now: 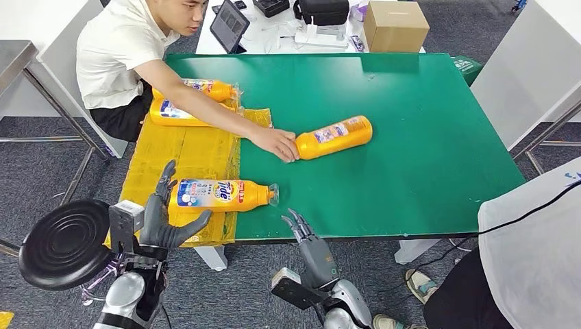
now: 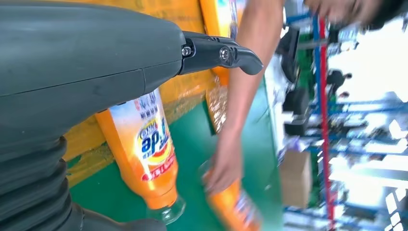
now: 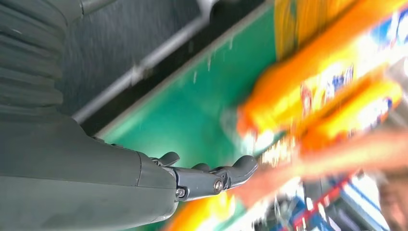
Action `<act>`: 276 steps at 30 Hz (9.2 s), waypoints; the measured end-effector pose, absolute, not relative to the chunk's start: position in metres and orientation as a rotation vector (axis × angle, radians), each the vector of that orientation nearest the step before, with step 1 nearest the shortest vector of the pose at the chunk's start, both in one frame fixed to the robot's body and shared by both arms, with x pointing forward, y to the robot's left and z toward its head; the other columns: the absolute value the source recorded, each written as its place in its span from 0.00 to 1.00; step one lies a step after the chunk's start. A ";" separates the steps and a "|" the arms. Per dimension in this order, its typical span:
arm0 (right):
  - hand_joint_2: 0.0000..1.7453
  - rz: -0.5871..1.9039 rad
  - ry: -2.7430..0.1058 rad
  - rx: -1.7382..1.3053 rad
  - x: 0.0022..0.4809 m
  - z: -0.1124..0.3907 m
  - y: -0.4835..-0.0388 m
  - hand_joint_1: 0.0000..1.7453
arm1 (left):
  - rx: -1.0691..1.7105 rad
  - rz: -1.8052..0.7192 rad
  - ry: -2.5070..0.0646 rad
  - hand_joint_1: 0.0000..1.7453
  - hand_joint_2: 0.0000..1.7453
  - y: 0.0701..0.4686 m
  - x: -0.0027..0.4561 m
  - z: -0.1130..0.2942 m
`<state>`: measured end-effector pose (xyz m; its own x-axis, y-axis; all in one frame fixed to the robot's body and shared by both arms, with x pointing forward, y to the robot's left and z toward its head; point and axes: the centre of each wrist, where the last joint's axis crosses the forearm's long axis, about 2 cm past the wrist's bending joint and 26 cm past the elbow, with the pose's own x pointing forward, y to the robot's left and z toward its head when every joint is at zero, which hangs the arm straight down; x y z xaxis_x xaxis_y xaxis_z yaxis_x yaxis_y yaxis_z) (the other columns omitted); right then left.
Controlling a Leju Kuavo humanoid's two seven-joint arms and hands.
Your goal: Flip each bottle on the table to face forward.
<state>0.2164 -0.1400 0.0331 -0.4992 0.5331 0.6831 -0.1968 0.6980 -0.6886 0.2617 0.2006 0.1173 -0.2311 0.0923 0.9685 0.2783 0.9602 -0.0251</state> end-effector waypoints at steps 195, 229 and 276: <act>0.00 1.030 -1.813 0.314 0.277 0.080 -0.086 0.00 | -0.982 -0.018 -1.706 1.00 1.00 0.147 0.227 0.116; 1.00 1.160 -1.925 -0.132 0.259 0.069 -0.101 0.00 | 0.234 -0.470 -1.870 1.00 1.00 0.209 0.303 0.139; 1.00 1.215 -1.992 0.124 0.256 0.089 -0.053 0.00 | 0.535 -1.168 -1.197 0.00 1.00 0.179 0.395 0.103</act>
